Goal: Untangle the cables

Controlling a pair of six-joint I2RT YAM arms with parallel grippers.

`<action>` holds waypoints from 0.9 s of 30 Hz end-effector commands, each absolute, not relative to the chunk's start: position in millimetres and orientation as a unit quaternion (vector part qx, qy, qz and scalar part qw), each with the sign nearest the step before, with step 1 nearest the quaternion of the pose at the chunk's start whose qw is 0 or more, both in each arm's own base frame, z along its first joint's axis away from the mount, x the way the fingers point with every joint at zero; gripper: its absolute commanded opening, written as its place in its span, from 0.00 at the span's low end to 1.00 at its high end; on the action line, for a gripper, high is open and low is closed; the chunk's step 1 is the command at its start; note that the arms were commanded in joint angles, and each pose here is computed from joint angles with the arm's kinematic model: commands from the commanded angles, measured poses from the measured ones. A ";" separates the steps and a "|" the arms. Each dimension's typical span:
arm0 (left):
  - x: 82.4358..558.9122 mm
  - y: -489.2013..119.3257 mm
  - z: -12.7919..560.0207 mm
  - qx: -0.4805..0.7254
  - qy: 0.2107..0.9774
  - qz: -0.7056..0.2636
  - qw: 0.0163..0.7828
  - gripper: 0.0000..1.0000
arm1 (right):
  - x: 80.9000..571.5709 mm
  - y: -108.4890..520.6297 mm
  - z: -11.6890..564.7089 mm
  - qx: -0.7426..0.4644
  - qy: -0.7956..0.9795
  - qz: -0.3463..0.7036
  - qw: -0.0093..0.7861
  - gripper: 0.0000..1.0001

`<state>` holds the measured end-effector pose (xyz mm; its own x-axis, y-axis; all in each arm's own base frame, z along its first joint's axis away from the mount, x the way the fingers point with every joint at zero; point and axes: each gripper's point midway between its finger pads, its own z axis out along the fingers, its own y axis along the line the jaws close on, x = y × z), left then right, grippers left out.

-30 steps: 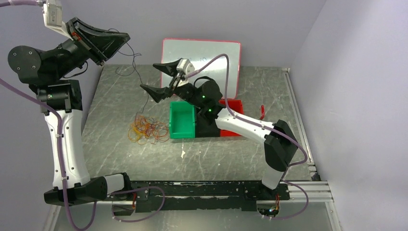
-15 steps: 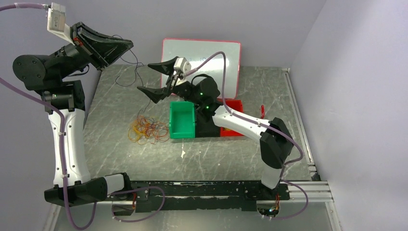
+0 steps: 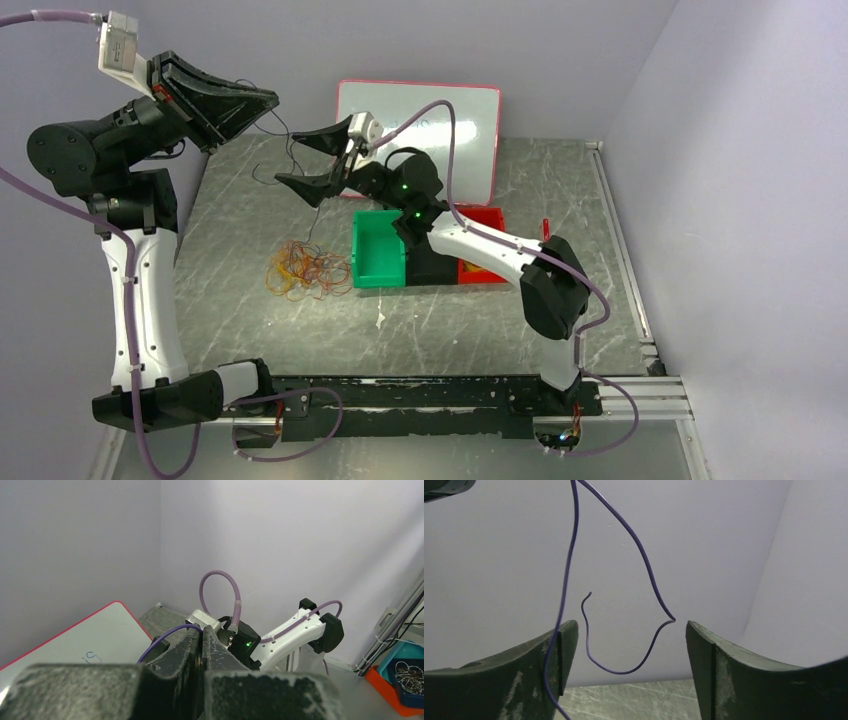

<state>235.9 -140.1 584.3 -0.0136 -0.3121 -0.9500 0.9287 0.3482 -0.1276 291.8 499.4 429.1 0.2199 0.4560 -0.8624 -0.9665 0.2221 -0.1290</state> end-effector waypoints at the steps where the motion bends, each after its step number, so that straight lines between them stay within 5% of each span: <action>1: 221.4 -143.6 585.9 0.320 0.509 -0.482 0.637 0.07 | 285.5 494.8 448.5 -0.359 0.322 0.531 0.697 0.76; 5: 222.2 -143.4 585.8 0.318 0.509 -0.483 0.637 0.07 | 287.3 492.9 448.3 -0.353 0.323 0.533 0.698 0.56; 9: 222.0 -143.5 585.5 0.318 0.509 -0.485 0.636 0.07 | 290.3 491.1 448.6 -0.348 0.323 0.533 0.700 0.50; 15: 220.0 -144.1 585.2 0.322 0.510 -0.485 0.634 0.07 | 296.9 491.4 450.4 -0.338 0.325 0.526 0.709 0.69; 27: 219.3 -144.2 587.7 0.324 0.509 -0.483 0.635 0.07 | 306.9 483.7 446.4 -0.328 0.338 0.505 0.723 0.70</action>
<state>231.7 -141.5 582.1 -0.0231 -0.3049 -0.9521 0.9338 0.3335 -0.1295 298.5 492.6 437.9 0.2171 0.4953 -0.8412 -0.9676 0.2233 -0.1183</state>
